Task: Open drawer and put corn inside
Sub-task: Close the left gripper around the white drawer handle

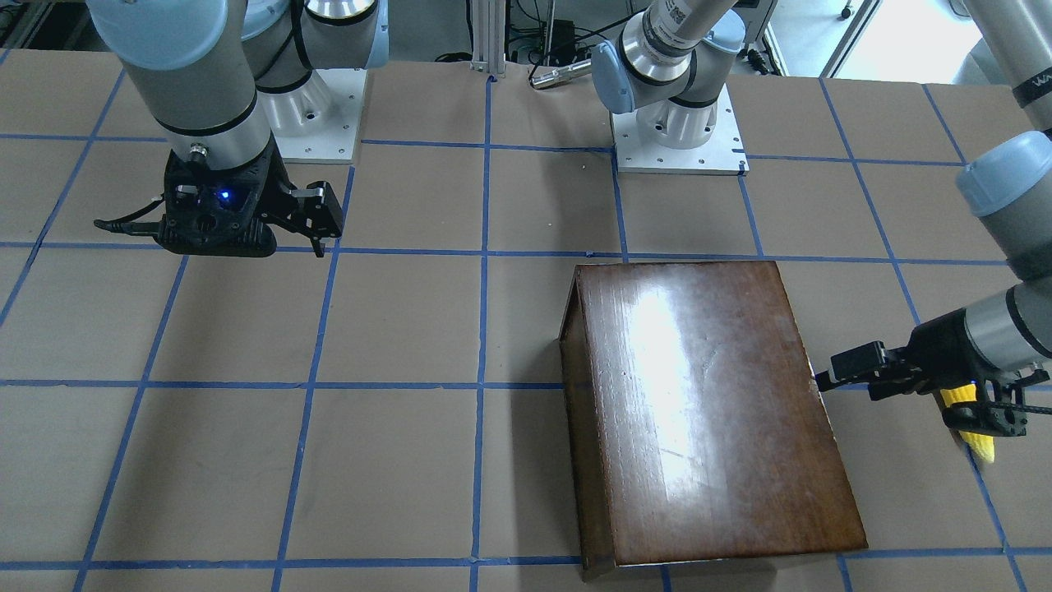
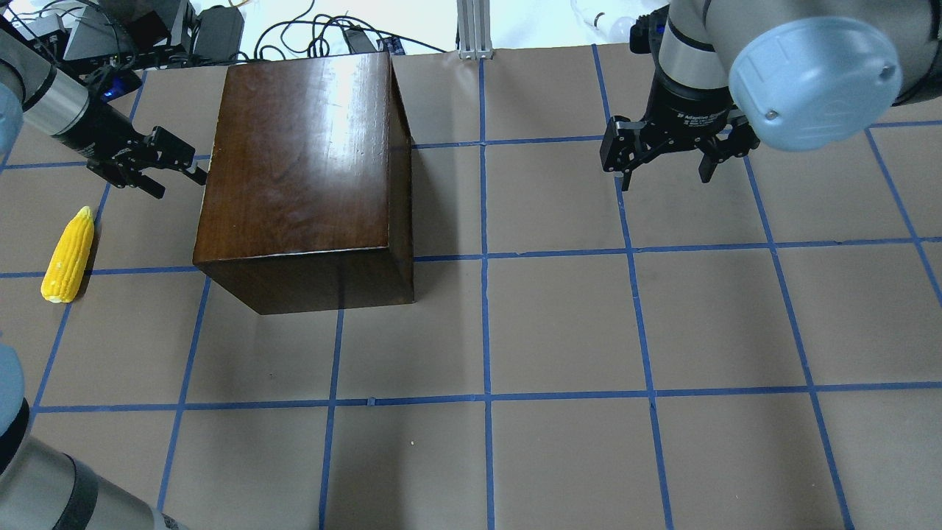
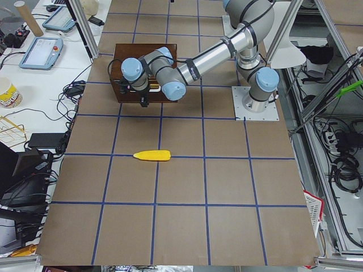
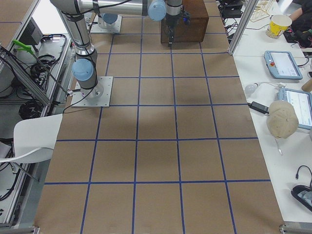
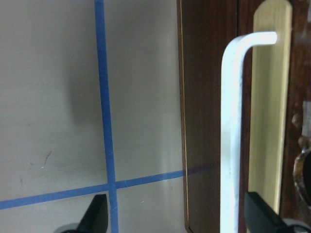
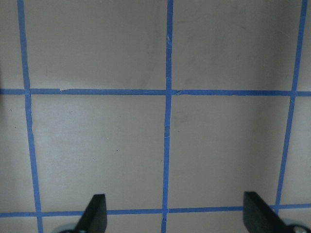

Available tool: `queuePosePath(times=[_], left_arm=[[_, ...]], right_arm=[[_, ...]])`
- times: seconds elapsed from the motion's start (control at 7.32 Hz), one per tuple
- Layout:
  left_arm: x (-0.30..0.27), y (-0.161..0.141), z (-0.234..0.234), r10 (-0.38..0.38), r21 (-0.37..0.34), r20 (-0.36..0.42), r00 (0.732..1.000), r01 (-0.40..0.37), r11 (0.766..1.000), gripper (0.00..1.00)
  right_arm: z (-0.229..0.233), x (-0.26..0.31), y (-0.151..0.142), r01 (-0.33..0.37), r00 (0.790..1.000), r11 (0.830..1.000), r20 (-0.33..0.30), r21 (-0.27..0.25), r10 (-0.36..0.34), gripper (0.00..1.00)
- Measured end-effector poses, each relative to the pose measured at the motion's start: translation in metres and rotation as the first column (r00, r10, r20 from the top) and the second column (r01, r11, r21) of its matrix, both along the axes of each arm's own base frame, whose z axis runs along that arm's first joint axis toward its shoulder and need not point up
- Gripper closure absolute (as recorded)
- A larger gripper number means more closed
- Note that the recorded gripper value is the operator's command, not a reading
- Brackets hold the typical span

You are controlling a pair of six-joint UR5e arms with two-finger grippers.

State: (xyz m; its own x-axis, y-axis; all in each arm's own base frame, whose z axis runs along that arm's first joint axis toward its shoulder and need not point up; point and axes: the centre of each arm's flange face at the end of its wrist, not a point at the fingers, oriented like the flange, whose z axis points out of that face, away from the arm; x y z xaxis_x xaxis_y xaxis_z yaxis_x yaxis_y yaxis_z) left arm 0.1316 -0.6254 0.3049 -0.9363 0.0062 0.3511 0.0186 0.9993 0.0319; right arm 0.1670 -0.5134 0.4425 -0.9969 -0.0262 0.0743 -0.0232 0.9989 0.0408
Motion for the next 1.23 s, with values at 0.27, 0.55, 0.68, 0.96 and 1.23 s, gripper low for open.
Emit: queuePosePath(times=[0.27, 0.55, 0.68, 0.96, 1.23], left_arm=[[-0.002, -0.002, -0.006, 0.001, -0.005, -0.016, 1.000, -0.001, 1.000, 0.01], [-0.002, -0.004, -0.013, 0.003, -0.005, -0.018, 1.000, -0.003, 1.000, 0.01], [-0.002, -0.005, -0.017, 0.005, 0.000, -0.020, 1.000, -0.005, 1.000, 0.01], [-0.002, -0.005, -0.021, 0.008, 0.006, -0.022, 1.000, -0.007, 1.000, 0.01], [-0.002, -0.006, -0.023, 0.019, 0.013, -0.022, 1.000, -0.019, 1.000, 0.01]], right_arm=[[0.000, 0.000, 0.000, 0.000, 1.000, 1.000, 0.000, 0.001, 0.000, 0.00], [0.000, 0.000, 0.000, 0.000, 1.000, 1.000, 0.000, 0.000, 0.000, 0.00], [0.000, 0.000, 0.000, 0.000, 1.000, 1.000, 0.000, 0.000, 0.000, 0.00], [0.000, 0.000, 0.000, 0.000, 1.000, 1.000, 0.000, 0.000, 0.000, 0.00], [0.000, 0.000, 0.000, 0.000, 1.000, 1.000, 0.000, 0.001, 0.000, 0.00]])
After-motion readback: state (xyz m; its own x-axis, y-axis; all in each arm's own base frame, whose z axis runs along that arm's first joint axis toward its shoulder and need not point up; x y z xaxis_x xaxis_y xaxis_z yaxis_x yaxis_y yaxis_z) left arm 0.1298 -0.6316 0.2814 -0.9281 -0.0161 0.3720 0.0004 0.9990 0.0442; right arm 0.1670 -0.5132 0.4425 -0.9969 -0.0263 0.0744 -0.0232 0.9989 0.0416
